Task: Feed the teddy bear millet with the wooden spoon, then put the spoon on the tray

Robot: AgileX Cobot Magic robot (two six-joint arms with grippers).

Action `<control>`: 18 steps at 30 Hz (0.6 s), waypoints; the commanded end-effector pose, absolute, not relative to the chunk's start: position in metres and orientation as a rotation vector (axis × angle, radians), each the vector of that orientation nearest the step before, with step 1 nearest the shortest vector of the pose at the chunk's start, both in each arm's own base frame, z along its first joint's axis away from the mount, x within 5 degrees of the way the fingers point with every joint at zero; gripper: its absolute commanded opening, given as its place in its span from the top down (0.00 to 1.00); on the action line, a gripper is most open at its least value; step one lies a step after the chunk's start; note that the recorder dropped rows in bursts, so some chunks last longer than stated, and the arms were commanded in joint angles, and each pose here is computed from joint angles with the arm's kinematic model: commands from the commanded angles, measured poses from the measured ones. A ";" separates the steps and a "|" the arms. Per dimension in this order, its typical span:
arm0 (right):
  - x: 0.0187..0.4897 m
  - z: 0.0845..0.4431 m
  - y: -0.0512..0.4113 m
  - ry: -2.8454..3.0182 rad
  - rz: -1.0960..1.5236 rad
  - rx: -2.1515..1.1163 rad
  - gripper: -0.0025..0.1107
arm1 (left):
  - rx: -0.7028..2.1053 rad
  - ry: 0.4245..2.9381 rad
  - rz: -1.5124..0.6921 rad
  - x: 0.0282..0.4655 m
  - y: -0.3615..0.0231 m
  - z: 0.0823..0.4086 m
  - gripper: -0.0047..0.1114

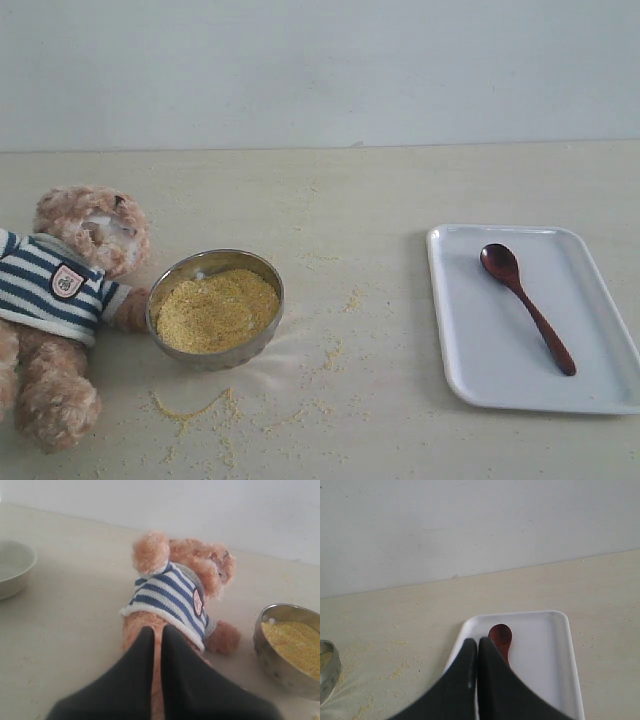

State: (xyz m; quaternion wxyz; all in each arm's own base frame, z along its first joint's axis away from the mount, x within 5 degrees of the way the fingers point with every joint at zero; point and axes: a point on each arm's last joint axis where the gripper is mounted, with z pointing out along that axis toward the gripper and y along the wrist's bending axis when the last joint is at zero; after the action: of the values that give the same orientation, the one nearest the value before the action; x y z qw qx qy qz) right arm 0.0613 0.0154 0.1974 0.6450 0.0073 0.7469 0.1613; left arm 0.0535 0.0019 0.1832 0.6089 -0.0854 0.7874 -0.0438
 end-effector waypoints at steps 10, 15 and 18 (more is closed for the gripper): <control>0.061 0.199 0.015 1.686 0.366 0.019 0.98 | -0.192 1.823 -0.099 0.053 0.002 0.182 0.92; 0.060 0.195 0.016 1.724 0.361 0.007 0.98 | -0.192 1.823 -0.099 0.053 0.002 0.182 0.92; 0.060 0.195 0.016 1.730 0.365 0.010 0.98 | -0.192 1.823 -0.099 0.053 0.002 0.182 0.92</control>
State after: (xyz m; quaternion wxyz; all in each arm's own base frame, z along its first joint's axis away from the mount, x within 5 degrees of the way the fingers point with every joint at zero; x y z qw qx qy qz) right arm 0.0609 0.0158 0.1950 0.6349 0.0055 0.7557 0.1609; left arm 0.0533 0.0019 0.1824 0.6057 -0.0821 0.7904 -0.0408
